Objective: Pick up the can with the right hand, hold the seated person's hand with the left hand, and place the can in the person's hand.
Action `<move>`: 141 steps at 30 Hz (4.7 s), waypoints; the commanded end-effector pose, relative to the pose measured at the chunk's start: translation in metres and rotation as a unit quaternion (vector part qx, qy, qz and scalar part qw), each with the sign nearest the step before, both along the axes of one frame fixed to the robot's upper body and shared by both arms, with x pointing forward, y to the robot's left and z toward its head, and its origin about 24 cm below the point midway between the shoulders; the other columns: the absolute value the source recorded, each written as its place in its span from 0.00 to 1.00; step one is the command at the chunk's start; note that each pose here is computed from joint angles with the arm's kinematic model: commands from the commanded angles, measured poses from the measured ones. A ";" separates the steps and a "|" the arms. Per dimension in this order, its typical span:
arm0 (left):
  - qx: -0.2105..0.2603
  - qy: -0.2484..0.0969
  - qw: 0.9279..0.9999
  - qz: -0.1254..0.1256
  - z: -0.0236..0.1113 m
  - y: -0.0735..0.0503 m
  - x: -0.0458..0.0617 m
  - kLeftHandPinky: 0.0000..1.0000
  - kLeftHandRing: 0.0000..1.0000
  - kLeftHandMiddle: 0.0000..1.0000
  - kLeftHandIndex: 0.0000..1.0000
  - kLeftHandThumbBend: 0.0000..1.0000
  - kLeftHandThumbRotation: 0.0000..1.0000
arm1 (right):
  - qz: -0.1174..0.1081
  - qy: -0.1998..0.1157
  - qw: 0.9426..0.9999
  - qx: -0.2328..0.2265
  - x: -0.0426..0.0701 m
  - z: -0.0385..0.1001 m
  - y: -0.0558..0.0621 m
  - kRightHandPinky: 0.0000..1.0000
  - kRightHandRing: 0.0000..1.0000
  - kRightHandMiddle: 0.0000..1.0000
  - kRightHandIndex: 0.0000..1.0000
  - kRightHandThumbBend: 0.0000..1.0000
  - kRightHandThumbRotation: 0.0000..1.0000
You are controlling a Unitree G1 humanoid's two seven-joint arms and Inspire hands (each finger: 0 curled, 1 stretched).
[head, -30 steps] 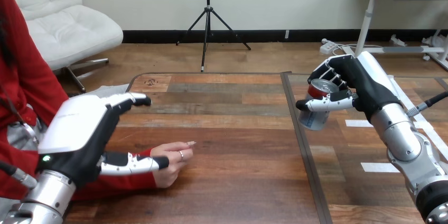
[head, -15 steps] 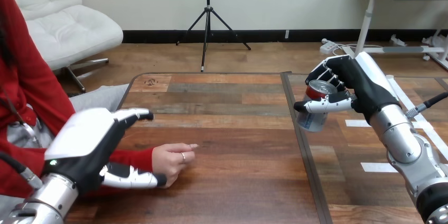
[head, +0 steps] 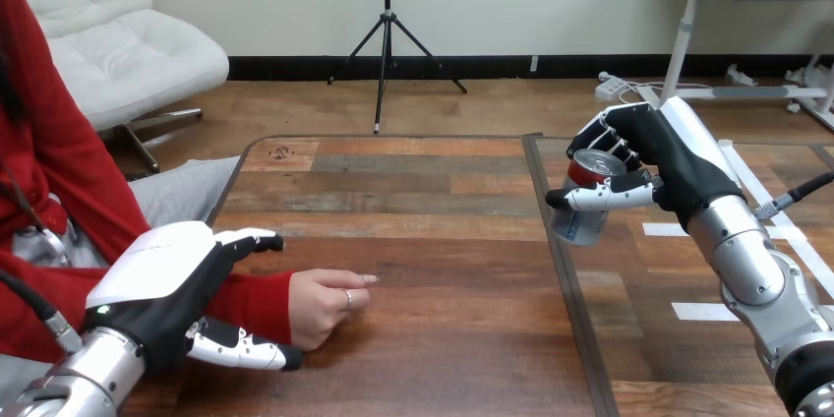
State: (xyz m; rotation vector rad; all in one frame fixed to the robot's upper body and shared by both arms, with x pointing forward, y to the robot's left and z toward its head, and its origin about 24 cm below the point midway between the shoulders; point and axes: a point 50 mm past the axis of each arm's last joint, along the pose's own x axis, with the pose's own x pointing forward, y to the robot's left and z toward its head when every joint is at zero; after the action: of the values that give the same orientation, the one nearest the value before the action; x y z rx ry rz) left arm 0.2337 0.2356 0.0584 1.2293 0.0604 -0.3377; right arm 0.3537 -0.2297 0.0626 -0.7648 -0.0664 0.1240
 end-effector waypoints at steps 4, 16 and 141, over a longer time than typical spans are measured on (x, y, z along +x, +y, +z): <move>0.026 -0.032 0.999 -0.011 0.018 -0.003 0.017 0.76 0.82 0.84 0.82 1.00 0.28 | 0.009 -0.075 0.997 0.003 0.011 0.037 -0.001 0.34 0.36 0.42 0.45 0.79 0.00; 0.049 -0.022 0.999 0.004 0.013 -0.002 0.021 0.74 0.81 0.82 0.81 0.99 0.15 | 0.012 -0.079 0.997 0.009 0.011 0.038 -0.001 0.34 0.36 0.42 0.45 0.79 0.00; -0.098 -0.197 0.976 -0.004 0.032 -0.045 0.043 0.29 0.35 0.39 0.40 0.68 0.00 | 0.067 -0.091 0.991 0.069 0.019 0.036 0.059 0.31 0.34 0.42 0.45 0.78 0.00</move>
State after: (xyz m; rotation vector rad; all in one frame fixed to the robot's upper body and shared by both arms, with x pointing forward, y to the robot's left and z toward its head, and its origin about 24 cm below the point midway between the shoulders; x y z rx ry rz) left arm 0.2599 0.2140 0.0305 1.1809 0.0117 -0.2053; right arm 0.3544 -0.1916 0.0549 -0.6585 -0.1272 0.1857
